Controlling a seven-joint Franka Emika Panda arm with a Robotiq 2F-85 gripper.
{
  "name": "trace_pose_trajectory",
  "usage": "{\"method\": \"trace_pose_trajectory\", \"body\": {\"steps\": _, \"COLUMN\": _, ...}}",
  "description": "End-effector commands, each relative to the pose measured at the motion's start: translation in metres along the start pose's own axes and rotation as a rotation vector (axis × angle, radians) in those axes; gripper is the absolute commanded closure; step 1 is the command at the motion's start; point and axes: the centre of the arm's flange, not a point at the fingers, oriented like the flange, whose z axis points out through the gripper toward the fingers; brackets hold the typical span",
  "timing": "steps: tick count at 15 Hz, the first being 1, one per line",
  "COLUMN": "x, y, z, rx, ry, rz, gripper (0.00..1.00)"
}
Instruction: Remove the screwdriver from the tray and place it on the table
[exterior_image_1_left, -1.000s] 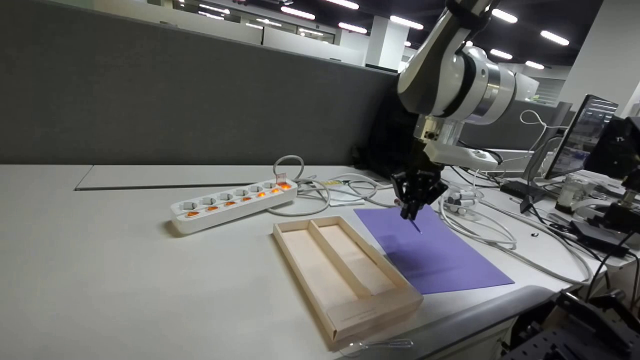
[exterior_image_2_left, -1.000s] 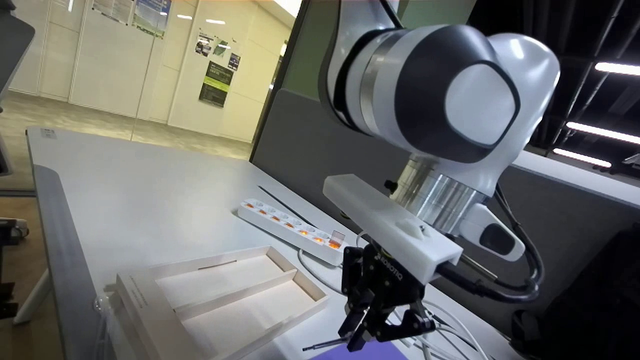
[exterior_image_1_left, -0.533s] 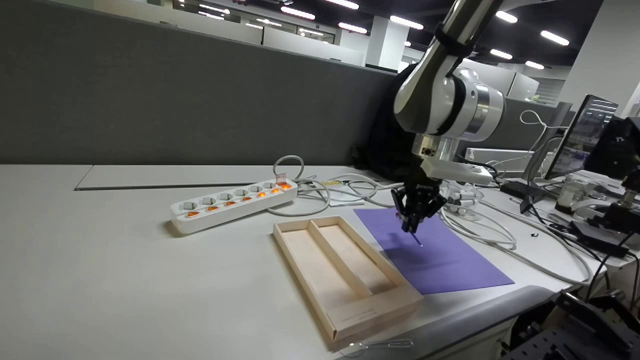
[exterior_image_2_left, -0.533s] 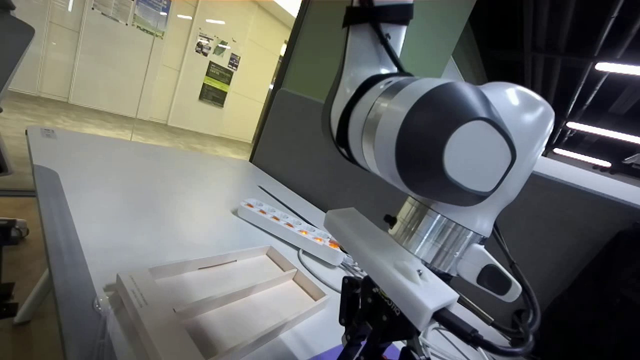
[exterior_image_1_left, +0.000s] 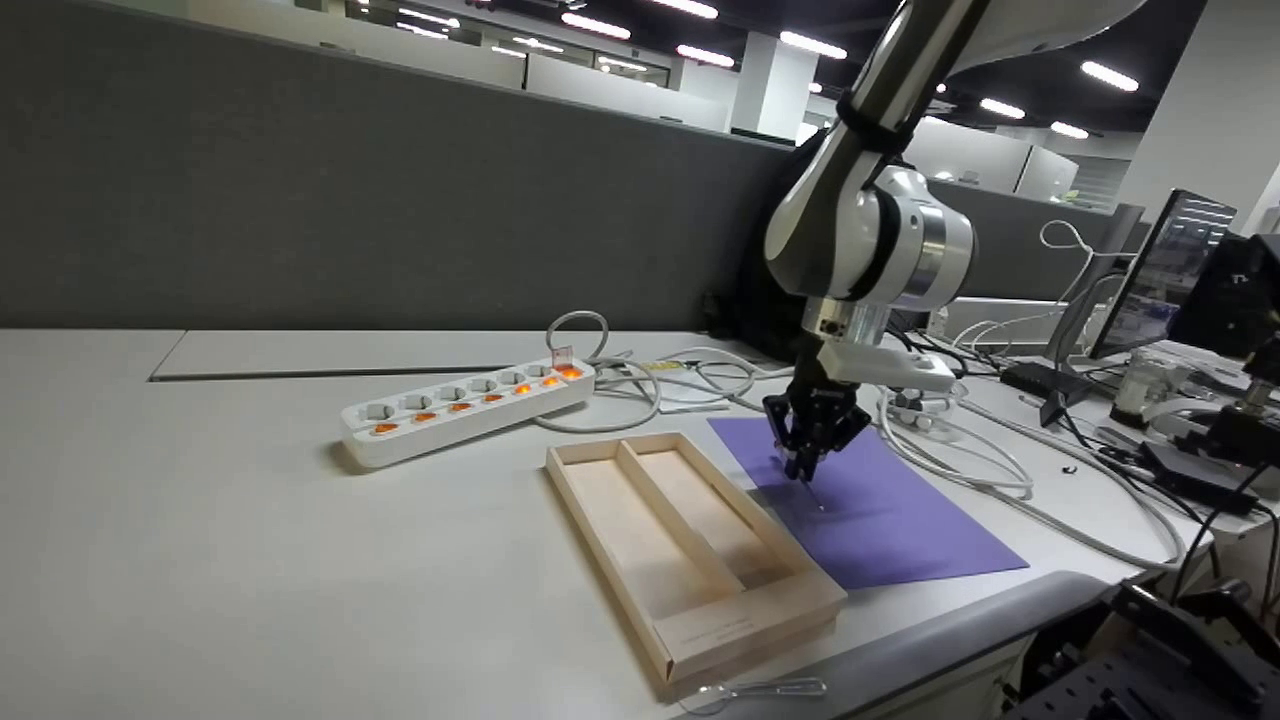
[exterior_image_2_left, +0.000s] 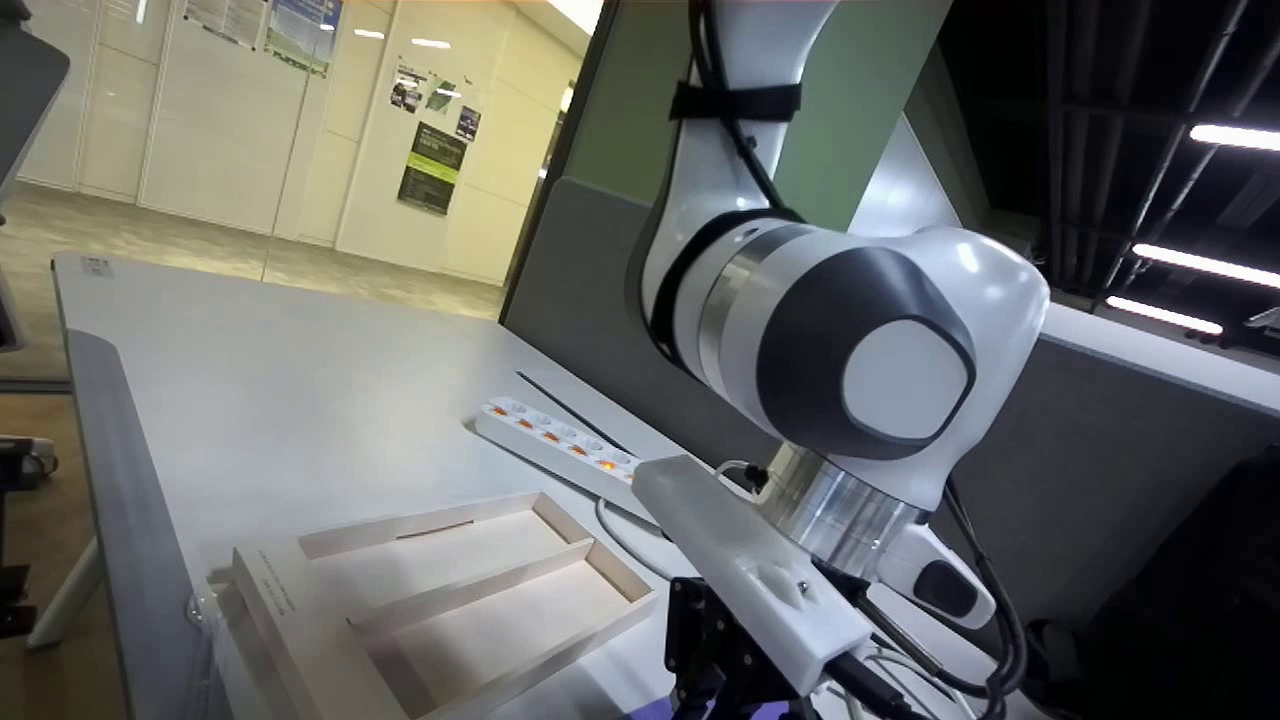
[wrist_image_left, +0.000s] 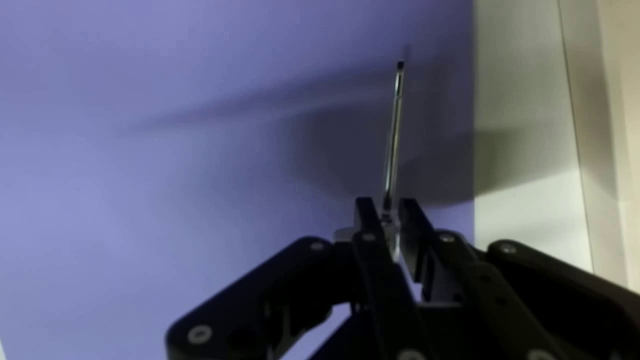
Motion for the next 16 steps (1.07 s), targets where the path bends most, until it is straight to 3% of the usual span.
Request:
{"method": "trace_pose_trajectory", "body": {"steps": 1, "x": 0.012, "y": -0.006, "z": 0.004, "rx": 0.0, "ry": 0.005, "rz": 0.027, "gripper": 0.76}}
{"method": "trace_pose_trajectory", "body": {"steps": 3, "x": 0.013, "y": -0.008, "z": 0.006, "rx": -0.002, "ry": 0.0, "rz": 0.023, "gripper": 0.64}}
{"method": "trace_pose_trajectory", "body": {"steps": 5, "x": 0.014, "y": -0.008, "z": 0.008, "rx": -0.001, "ry": -0.004, "rz": 0.02, "gripper": 0.6}}
{"method": "trace_pose_trajectory", "body": {"steps": 6, "x": 0.014, "y": -0.009, "z": 0.009, "rx": 0.0, "ry": -0.005, "rz": 0.02, "gripper": 0.63}}
{"method": "trace_pose_trajectory", "body": {"steps": 7, "x": 0.014, "y": -0.009, "z": 0.009, "rx": 0.0, "ry": -0.008, "rz": 0.019, "gripper": 0.43}}
{"method": "trace_pose_trajectory", "body": {"steps": 10, "x": 0.009, "y": -0.012, "z": 0.003, "rx": -0.003, "ry": -0.043, "rz": -0.006, "gripper": 0.29}}
{"method": "trace_pose_trajectory", "body": {"steps": 14, "x": -0.005, "y": -0.019, "z": -0.017, "rx": -0.025, "ry": -0.092, "rz": -0.019, "gripper": 0.02}}
{"method": "trace_pose_trajectory", "body": {"steps": 16, "x": -0.01, "y": -0.022, "z": -0.033, "rx": -0.031, "ry": -0.114, "rz": -0.033, "gripper": 0.0}}
